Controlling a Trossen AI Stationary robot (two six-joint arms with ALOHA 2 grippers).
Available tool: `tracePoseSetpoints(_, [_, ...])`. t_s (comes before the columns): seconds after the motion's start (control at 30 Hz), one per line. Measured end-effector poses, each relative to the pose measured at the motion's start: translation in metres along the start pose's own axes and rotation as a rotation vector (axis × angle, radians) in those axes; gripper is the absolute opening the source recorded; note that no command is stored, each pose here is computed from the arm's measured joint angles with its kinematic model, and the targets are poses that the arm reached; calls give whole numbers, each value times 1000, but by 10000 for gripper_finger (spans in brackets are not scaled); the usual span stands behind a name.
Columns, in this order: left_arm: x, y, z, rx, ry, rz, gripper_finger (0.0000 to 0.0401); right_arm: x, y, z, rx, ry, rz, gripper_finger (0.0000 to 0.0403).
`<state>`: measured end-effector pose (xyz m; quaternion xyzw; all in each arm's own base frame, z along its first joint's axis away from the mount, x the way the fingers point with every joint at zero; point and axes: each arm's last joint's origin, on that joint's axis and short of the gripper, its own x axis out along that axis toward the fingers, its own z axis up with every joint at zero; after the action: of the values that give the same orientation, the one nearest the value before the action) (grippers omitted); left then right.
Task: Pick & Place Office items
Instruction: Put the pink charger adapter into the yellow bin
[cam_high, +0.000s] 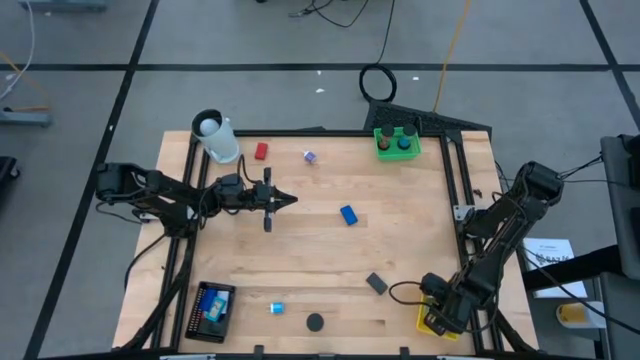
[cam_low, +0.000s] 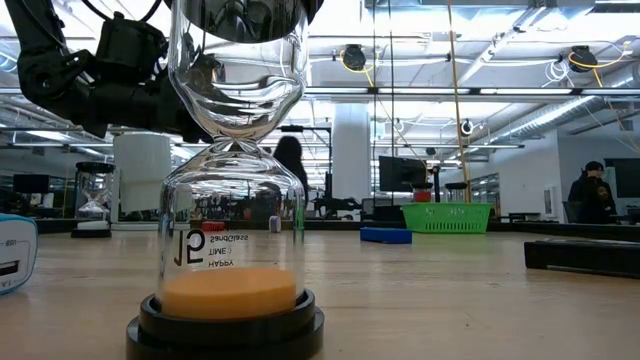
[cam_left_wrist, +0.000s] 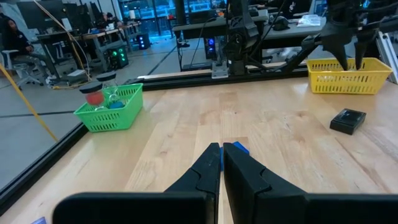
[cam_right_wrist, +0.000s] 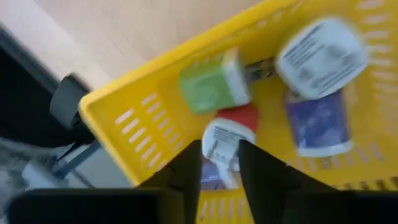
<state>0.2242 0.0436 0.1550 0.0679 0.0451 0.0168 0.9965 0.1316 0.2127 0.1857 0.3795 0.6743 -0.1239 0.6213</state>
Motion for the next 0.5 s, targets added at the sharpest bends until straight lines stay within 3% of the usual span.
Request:
tracePoseSetpoints(0.23, [0,0,0,0,0,0,26,-1,1,-2,-26,45,4,9])
tracePoseSetpoints(0.5, [0,0,0,0,2,-1,26,-4,6,-3,-14,59,68,3])
